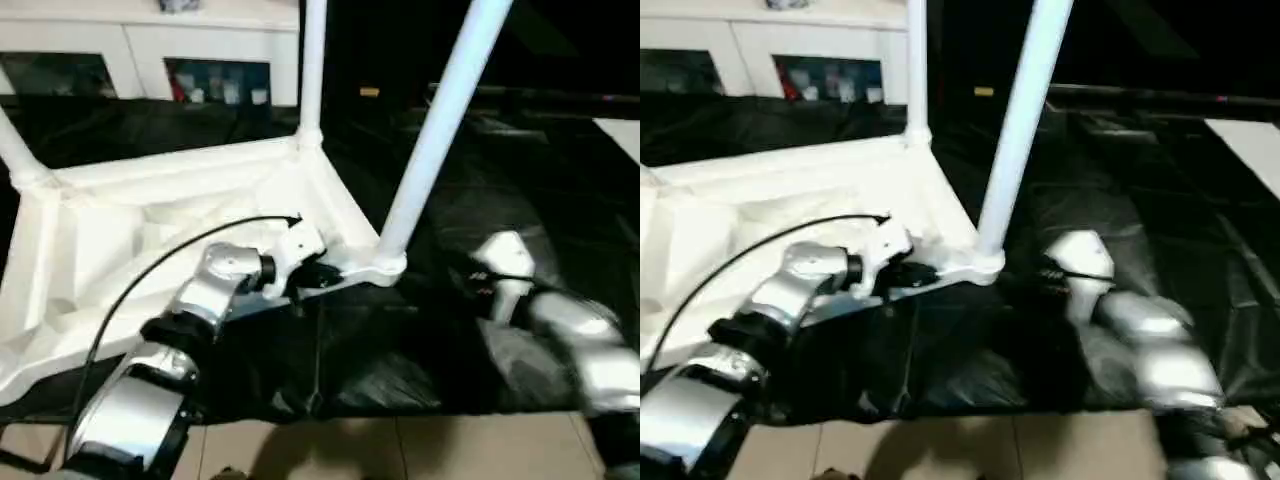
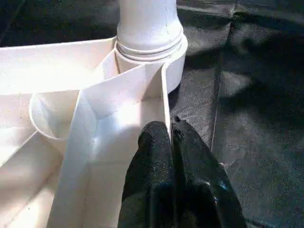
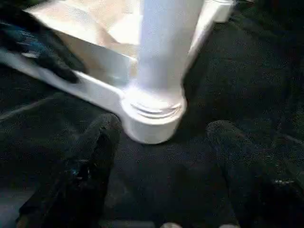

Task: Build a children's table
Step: Rotate leg to tighten, then rotate table base

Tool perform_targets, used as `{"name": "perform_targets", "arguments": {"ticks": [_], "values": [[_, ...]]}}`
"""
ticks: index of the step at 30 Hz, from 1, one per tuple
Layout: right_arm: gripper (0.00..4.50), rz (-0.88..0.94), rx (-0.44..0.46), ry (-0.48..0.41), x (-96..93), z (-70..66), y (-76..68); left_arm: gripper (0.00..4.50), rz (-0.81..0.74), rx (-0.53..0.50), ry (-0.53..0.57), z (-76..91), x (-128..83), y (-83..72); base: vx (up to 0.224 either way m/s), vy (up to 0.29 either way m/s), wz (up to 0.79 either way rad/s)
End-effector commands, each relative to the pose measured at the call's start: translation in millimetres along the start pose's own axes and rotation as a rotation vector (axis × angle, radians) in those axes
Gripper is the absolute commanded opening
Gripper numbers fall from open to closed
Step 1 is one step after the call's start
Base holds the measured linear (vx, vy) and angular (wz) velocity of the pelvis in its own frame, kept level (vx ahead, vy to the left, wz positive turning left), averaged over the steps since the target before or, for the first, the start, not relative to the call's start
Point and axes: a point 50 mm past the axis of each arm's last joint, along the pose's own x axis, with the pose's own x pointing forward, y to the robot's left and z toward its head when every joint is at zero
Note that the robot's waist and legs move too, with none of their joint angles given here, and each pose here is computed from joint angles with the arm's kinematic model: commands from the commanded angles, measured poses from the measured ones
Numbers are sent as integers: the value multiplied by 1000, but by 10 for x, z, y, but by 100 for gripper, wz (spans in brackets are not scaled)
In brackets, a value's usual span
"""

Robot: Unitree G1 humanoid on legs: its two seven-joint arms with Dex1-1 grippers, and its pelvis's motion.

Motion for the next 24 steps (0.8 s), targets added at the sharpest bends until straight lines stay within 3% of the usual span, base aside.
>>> {"name": "perform_targets", "arguments": {"ticks": [1, 5, 6, 11, 12, 14, 15, 17, 18, 20, 22, 24], "values": [[340, 75, 21, -20, 35, 34, 105, 44, -34, -2, -76, 49, -16, -42, 0, 0, 0], [340, 138, 31, -42, 183, 63, 265, 73, -58, -37, -99, 101, -199, -42, 0, 0, 0], [340, 160, 55, -59, 299, 78, 348, 92, -78, -77, -111, 157, -377, -44, 0, 0, 0], [340, 223, 95, -76, 447, 106, 488, 112, -145, -114, -78, 170, -650, -92, 0, 0, 0], [340, 244, 104, -83, 604, 124, 586, 134, -187, -137, -10, 124, -864, -150, 0, 0, 0], [340, 241, 112, -88, 654, 131, 606, 143, -189, -144, 13, 100, -915, -165, 0, 0, 0], [340, 226, 131, -107, 809, 158, 657, 157, -186, -167, 78, 20, -1041, -209, 0, 0, 0], [340, 189, 133, -113, 912, 176, 671, 171, -174, -184, 117, -27, -1105, -245, 0, 0, 0], [340, 138, 149, -132, 1059, 219, 689, 182, -151, -206, 171, -98, -1170, -311, 0, 0, 0], [340, 123, 161, -142, 1107, 240, 694, 201, -142, -212, 188, -123, -1183, -335, 0, 0, 0], [340, 23, 198, -162, 1236, 292, 641, 220, -94, -213, 220, -188, -1198, -397, 0, 0, 0], [340, -154, 241, -171, 1313, 323, 499, 230, -37, -202, 225, -230, -1191, -425, 0, 0, 0]]}}
